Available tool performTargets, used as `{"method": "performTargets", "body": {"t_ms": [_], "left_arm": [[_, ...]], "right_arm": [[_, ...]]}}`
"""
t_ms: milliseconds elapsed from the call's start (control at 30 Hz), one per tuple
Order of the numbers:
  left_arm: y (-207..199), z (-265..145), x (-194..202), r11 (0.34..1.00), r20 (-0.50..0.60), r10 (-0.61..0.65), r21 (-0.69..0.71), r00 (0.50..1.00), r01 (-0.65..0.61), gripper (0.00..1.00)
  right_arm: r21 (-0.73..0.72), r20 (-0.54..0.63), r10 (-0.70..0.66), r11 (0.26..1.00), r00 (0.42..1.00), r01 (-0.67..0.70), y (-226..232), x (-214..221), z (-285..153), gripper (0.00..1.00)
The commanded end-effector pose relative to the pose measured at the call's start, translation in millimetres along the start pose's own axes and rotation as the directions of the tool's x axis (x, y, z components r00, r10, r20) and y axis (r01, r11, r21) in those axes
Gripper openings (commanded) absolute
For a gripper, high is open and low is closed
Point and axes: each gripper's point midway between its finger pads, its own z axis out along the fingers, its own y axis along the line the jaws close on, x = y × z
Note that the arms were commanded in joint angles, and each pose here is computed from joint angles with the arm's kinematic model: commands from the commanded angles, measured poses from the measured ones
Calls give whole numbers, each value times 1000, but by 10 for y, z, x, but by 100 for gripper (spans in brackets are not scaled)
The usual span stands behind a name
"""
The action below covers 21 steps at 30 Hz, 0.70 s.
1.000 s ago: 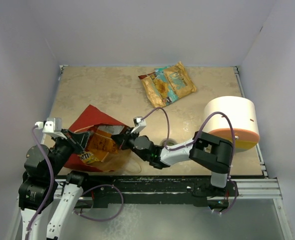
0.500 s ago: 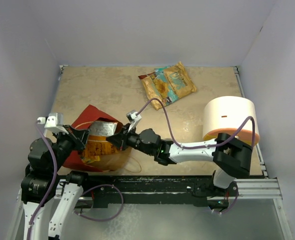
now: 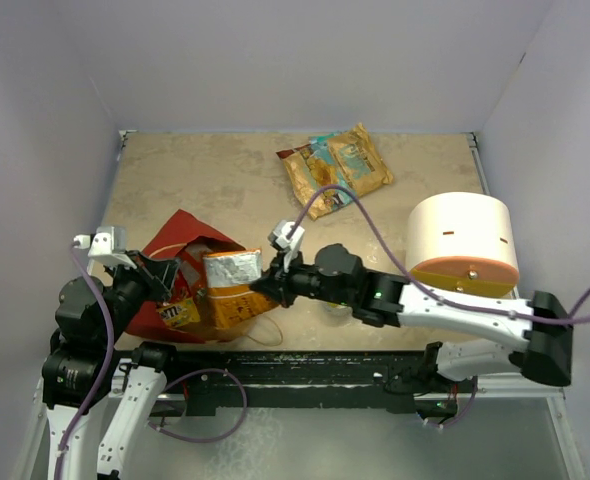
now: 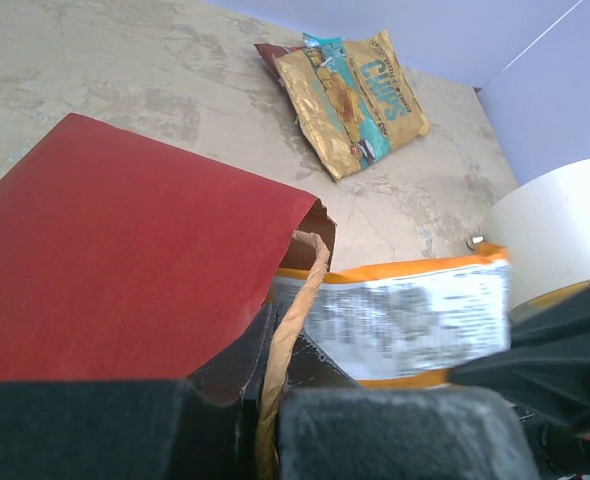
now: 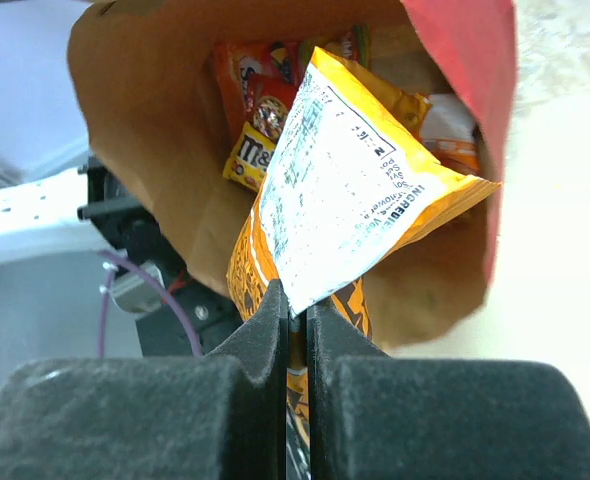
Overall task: Take the snacks out of the paper bag
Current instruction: Take out the snack from the paper bag.
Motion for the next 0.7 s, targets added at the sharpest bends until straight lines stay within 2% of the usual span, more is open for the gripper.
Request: {"method": "performTargets", "body": {"t_ms": [0, 167, 333, 467, 567, 667], "left_arm": [[-42, -35, -122, 1000, 49, -5, 8, 999, 4, 0], [-47, -32, -123, 1000, 48, -4, 11, 999, 4, 0], [-44, -16, -117, 1000, 43, -2, 10, 999, 1, 0], [7, 16, -108, 1000, 32, -15, -21, 999, 16, 0], [54, 56, -91, 998, 13, -26, -49, 1000, 27, 0], [86, 103, -70, 997, -8, -34, -69, 999, 33, 0]], "right_arm": [[81, -50, -203, 975, 978, 206, -173, -143, -514, 0], [230, -49, -224, 946, 973, 230, -371, -379, -892, 0], [365, 3, -283, 893, 959, 262, -531, -744, -1181, 0], [360, 24, -335, 882, 942, 304, -452, -1001, -1394, 0], [316, 98, -365, 894, 926, 318, -283, -1270, -1607, 0], [363, 179, -371, 886, 911, 289, -264, -1570, -1883, 0]]}}
